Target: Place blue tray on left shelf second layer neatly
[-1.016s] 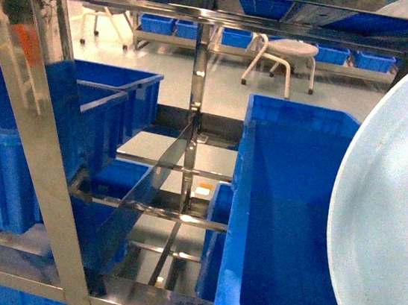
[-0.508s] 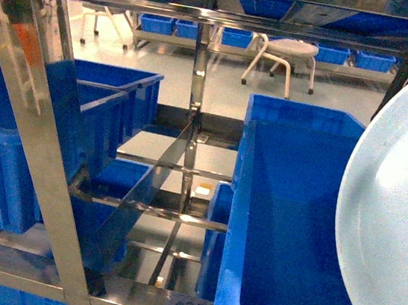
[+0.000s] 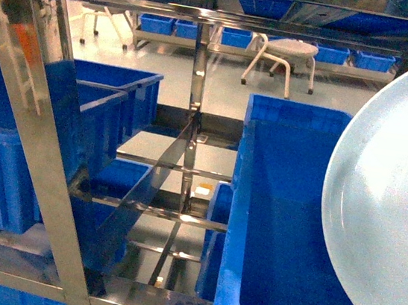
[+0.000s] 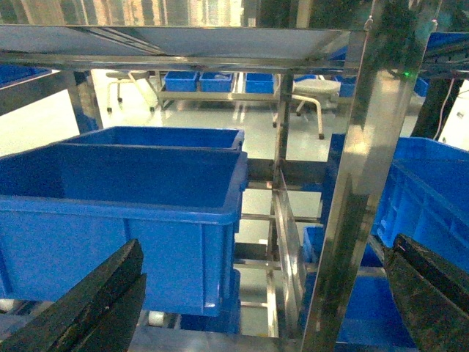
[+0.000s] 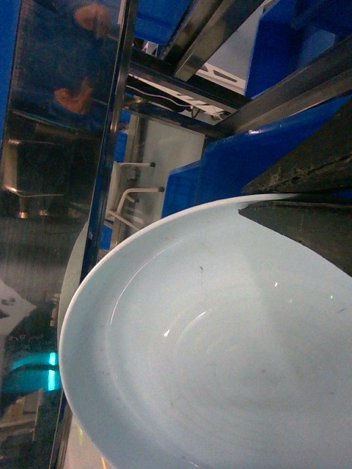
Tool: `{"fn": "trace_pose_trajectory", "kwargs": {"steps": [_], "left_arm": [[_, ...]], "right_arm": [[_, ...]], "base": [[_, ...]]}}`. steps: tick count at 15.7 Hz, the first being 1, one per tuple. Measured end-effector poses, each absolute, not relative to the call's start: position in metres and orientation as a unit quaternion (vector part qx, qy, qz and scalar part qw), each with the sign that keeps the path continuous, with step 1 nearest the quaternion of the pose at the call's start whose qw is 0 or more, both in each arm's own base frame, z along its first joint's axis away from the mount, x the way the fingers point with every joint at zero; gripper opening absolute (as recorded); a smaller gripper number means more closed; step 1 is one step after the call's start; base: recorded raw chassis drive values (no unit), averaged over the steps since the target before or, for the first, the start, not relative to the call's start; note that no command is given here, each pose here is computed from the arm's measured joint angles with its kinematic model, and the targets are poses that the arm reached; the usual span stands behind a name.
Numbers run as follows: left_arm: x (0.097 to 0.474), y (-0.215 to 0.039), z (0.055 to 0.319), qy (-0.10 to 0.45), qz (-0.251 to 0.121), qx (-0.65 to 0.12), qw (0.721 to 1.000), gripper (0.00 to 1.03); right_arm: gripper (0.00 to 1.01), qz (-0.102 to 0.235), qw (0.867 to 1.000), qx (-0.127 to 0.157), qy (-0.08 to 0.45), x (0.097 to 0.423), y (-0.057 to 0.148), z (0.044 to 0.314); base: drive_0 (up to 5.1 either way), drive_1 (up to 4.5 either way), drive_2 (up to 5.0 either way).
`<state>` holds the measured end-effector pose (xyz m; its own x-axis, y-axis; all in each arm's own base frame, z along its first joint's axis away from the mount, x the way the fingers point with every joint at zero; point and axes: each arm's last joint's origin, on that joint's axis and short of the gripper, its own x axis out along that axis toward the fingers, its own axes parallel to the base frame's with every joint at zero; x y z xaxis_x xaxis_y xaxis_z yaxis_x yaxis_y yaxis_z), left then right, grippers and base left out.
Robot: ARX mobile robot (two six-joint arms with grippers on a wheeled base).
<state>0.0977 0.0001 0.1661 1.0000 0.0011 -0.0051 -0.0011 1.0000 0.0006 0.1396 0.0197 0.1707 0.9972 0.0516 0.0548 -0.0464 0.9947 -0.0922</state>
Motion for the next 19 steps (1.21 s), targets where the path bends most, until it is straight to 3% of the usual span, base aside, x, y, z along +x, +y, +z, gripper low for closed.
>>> {"fn": "trace_pose_trajectory", "kwargs": {"steps": [13,17,19], "left_arm": [[0.098,0.000,0.166,0.003,0.001,0.000,1.000,0.98],[0.098,0.000,0.166,0.003,0.001,0.000,1.000,0.98],[0.098,0.000,0.166,0.003,0.001,0.000,1.000,0.98]], "right_arm": [[0.02,0.007,0.998,-0.063,-0.006,0.171,-0.001,0.142],[0.02,0.008,0.994,-0.067,0.085,0.194,-0.012,0.115],[0.02,0.005,0.992,-0.067,0.105,0.209,-0.019,0.107]], "base": [[0.0,0.00,0.0],[0.0,0.00,0.0],[0.0,0.00,0.0]]}}
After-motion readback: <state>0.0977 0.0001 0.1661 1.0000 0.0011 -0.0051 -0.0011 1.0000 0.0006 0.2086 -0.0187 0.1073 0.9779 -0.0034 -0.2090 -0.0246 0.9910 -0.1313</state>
